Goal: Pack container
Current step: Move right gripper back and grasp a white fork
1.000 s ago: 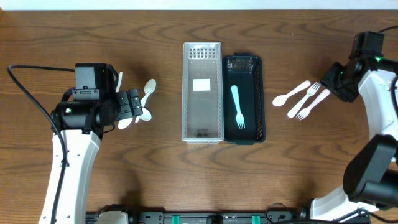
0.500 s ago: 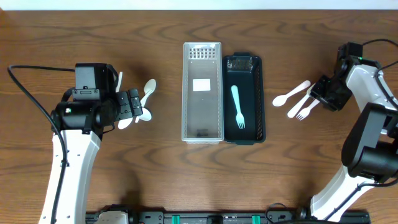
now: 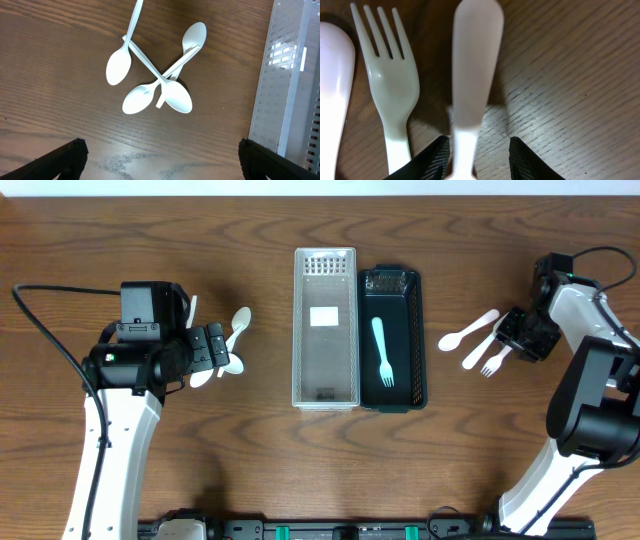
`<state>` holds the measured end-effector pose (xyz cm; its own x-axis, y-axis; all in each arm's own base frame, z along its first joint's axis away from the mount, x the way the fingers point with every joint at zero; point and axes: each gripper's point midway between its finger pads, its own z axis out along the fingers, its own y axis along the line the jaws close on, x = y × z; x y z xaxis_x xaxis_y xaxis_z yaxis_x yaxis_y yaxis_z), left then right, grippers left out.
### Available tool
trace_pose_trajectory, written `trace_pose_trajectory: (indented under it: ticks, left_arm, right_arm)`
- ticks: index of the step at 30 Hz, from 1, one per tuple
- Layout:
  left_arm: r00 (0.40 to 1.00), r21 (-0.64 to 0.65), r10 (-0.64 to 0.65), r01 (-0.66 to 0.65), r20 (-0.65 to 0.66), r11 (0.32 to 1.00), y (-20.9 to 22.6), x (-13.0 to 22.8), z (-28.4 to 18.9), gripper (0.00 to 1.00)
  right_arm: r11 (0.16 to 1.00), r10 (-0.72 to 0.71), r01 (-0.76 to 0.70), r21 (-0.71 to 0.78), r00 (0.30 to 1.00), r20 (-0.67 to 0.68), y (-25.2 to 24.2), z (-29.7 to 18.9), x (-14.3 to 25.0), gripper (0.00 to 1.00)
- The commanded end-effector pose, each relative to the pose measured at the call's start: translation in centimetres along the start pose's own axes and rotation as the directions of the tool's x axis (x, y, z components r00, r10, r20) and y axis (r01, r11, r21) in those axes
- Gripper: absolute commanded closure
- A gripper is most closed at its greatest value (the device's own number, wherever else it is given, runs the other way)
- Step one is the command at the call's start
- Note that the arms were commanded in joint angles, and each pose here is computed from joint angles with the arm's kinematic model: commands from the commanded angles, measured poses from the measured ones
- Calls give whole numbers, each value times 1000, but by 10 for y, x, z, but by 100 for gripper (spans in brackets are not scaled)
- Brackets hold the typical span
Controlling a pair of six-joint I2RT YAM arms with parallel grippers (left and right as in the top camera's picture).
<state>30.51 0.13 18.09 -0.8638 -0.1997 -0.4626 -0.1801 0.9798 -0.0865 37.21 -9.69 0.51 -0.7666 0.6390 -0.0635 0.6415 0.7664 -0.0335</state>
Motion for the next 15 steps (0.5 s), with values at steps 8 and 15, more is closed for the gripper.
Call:
trace_pose_trajectory:
  ticks: [8,15]
  left_arm:
    - [1000,-3,-13,13,17,1000,1,-6,-5,2]
    - [1000,-3,-13,13,17,1000,1,-6,-5,2]
  right_arm:
    - [999,-33,33,40,999,-11,1,12,7,60]
    - [998,-17,21,64,998,-67,-1,29,17,67]
